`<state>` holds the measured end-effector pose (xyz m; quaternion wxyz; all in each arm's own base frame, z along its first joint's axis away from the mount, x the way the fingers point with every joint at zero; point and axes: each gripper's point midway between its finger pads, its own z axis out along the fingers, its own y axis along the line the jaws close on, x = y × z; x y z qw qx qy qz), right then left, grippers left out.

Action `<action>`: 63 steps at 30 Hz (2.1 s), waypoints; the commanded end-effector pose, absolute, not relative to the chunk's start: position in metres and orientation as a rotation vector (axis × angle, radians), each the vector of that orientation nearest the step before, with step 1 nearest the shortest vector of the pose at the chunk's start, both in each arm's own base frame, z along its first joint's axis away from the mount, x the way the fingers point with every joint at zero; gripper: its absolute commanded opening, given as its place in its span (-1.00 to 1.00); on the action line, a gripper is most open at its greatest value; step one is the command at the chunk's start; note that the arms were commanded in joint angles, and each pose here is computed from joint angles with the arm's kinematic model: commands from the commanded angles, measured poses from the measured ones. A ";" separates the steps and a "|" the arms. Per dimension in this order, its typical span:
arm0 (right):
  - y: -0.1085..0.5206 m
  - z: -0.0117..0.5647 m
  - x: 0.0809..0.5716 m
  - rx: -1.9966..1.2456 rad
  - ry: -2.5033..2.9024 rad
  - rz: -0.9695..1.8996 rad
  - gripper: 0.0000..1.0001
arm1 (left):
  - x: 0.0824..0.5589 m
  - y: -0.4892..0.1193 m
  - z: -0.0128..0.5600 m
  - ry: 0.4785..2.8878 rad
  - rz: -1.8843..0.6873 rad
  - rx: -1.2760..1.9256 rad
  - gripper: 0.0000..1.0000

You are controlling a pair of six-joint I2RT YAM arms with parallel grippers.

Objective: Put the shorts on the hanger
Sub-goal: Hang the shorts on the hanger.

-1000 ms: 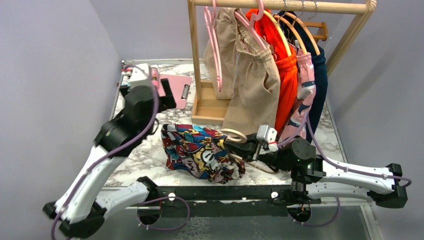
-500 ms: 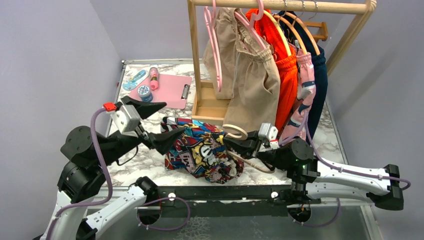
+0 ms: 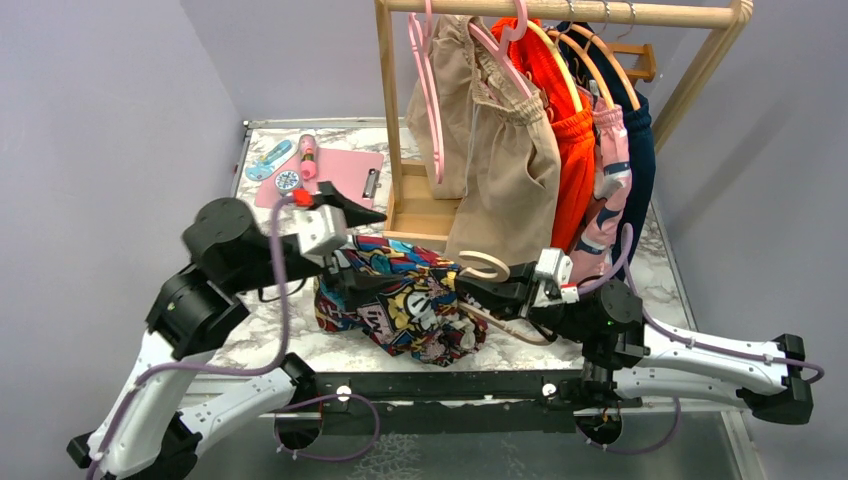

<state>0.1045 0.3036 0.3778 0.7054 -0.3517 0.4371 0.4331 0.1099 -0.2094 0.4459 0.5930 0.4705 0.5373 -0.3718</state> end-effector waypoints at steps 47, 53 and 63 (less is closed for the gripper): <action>0.305 0.415 0.082 -0.842 0.847 1.041 -0.98 | 0.108 -0.260 0.334 1.281 -0.747 1.618 0.23; 0.311 0.411 0.081 -0.857 0.847 1.054 -0.98 | 0.102 -0.267 0.341 1.256 -0.805 1.623 -0.34; 0.310 0.412 0.077 -0.904 0.854 1.044 -0.89 | 0.101 -0.264 0.333 1.285 -0.805 1.602 -1.00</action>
